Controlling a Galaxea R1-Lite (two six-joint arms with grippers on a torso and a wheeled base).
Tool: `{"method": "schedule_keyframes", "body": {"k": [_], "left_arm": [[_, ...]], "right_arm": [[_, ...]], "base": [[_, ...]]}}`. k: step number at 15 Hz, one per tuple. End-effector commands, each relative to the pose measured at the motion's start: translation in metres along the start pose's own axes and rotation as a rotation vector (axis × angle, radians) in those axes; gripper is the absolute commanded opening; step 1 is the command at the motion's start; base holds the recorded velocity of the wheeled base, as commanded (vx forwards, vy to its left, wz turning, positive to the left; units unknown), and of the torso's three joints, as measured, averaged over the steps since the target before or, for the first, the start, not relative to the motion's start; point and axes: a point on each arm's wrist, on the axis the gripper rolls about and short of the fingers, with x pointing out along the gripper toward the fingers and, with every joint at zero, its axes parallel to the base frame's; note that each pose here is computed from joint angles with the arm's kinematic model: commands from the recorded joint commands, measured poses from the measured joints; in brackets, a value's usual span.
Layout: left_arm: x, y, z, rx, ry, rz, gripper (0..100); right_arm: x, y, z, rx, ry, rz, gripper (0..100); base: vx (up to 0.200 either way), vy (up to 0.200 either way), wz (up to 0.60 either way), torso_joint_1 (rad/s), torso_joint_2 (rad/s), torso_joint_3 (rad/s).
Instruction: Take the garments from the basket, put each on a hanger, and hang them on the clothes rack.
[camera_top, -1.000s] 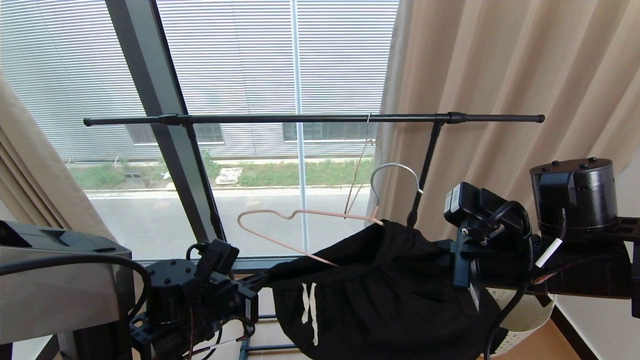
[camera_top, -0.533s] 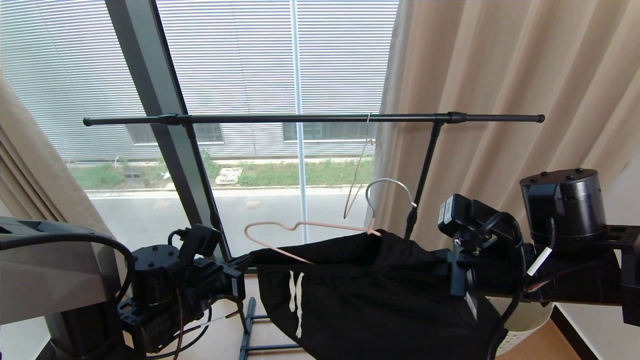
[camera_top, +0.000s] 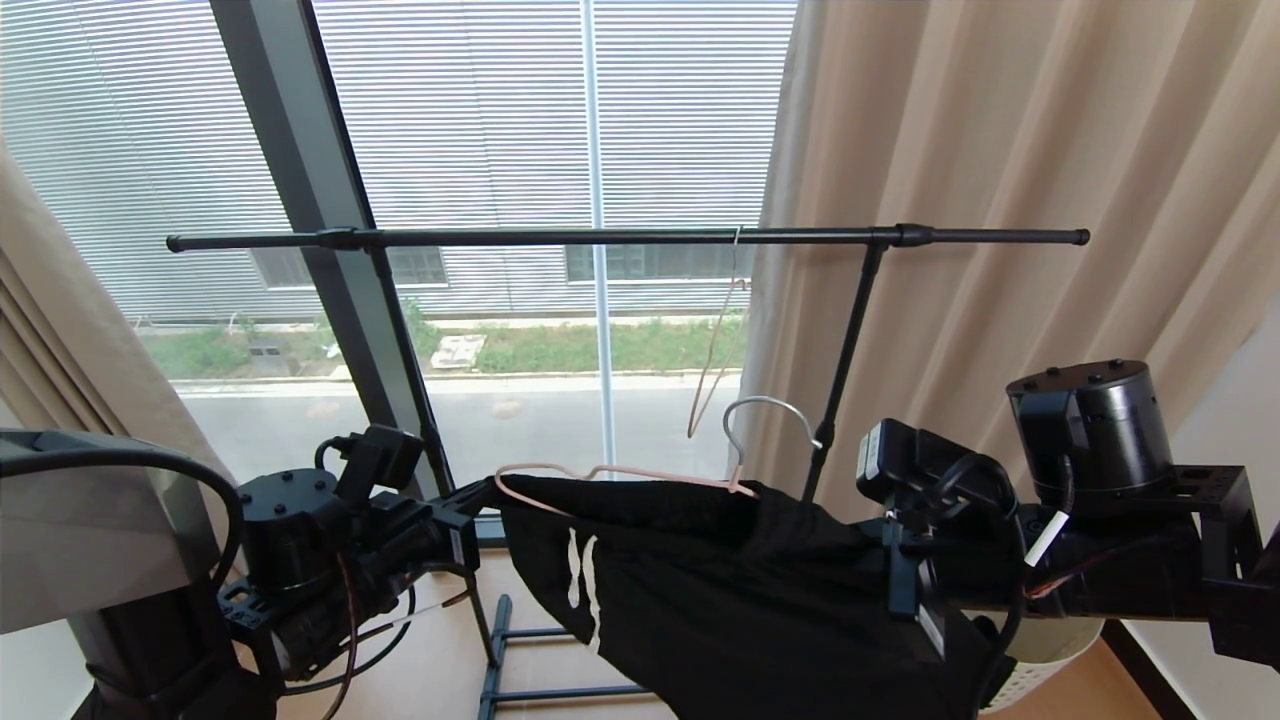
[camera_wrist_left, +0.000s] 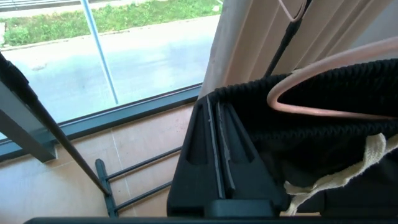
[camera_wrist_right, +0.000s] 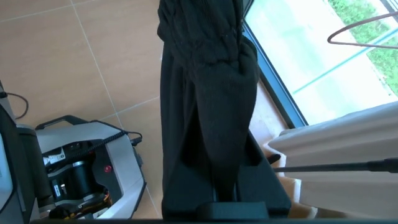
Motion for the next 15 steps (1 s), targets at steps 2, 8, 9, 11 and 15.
{"method": "schedule_keyframes", "body": {"k": [2, 8, 9, 11, 15], "left_arm": [[-0.001, 0.003, 0.007, 0.000, -0.029, 0.011, 0], [-0.006, 0.004, 0.020, 0.008, -0.078, 0.015, 0], [-0.007, 0.005, 0.021, 0.008, -0.083, 0.019, 0], [-0.007, 0.005, 0.022, 0.008, -0.089, 0.020, 0], [-0.006, 0.011, 0.024, 0.007, -0.098, 0.035, 0]], "right_arm": [[0.005, 0.001, -0.007, 0.008, 0.028, 0.014, 0], [0.013, 0.000, -0.015, -0.046, 0.081, -0.001, 0], [0.013, -0.002, -0.017, -0.043, 0.087, -0.005, 0], [0.012, -0.004, -0.018, -0.066, 0.092, -0.011, 0], [0.008, -0.009, -0.025, -0.098, 0.108, -0.028, 0]], "base": [[0.000, 0.000, 0.00, 0.000, 0.00, 0.000], [0.000, 0.000, 0.00, 0.000, 0.00, 0.000], [0.000, 0.000, 0.00, 0.000, 0.00, 0.000], [0.000, 0.000, 0.00, 0.000, 0.00, 0.000], [0.000, 0.000, 0.00, 0.000, 0.00, 0.000]]}}
